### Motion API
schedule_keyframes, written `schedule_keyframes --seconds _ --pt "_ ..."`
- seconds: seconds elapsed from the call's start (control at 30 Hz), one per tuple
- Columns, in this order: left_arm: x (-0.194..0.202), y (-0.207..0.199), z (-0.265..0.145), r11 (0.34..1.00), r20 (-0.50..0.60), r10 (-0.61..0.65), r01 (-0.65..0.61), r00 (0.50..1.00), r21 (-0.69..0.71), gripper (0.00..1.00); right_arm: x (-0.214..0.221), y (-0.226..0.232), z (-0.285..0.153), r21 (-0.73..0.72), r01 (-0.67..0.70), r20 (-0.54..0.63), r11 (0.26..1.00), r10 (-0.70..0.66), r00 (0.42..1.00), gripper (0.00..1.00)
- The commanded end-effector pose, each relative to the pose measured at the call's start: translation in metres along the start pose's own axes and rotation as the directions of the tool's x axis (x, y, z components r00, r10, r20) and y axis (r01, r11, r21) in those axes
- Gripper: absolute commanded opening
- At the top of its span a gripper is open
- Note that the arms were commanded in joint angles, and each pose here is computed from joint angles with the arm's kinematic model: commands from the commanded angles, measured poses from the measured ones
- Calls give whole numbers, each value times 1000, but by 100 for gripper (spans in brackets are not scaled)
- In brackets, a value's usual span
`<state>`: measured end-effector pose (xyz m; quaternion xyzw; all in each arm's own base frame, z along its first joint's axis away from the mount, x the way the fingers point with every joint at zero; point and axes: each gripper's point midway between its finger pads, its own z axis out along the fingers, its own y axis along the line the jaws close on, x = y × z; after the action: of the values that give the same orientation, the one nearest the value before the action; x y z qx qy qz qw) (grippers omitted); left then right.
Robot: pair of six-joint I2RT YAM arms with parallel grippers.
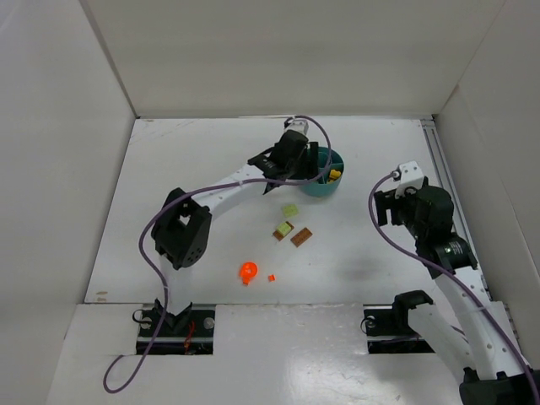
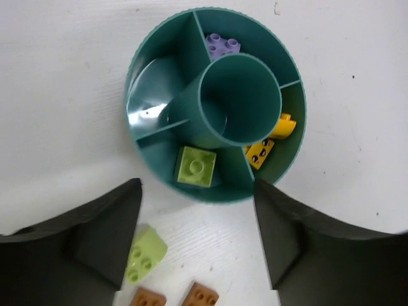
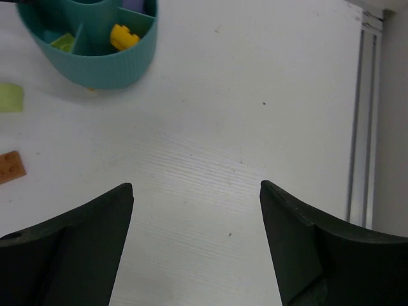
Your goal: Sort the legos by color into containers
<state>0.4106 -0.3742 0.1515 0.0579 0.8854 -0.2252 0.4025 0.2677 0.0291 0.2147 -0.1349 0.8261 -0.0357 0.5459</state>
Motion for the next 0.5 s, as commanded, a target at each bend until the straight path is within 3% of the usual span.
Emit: schedule_keyframes --seconds 0.0,0.03,0.1,0.13,0.23,0.37,0.47 --pt "-49 -5 -63 1000 150 -13 9 989 23 71 -28 35 7 -192 94 153 977 -65 986 84" --pt "-42 5 -82 1000 156 -24 23 987 7 83 -28 44 11 -228 113 154 967 -78 985 84" --pt "-36 24 -101 997 190 -61 70 980 -41 96 -30 62 14 -287 153 169 946 -107 980 84" --pt "-9 48 -103 992 155 -67 82 986 -94 100 -30 82 13 -333 194 183 923 -139 973 83" --pt "3 75 -141 975 209 -153 182 966 -129 100 -33 118 18 -375 247 168 894 -196 966 81" --pt "74 133 -166 917 165 -247 286 955 -278 100 -34 180 30 -473 236 145 849 -189 971 79" --pt "104 159 -189 876 174 -307 350 936 -333 100 -22 236 46 -550 241 101 799 -223 970 77"
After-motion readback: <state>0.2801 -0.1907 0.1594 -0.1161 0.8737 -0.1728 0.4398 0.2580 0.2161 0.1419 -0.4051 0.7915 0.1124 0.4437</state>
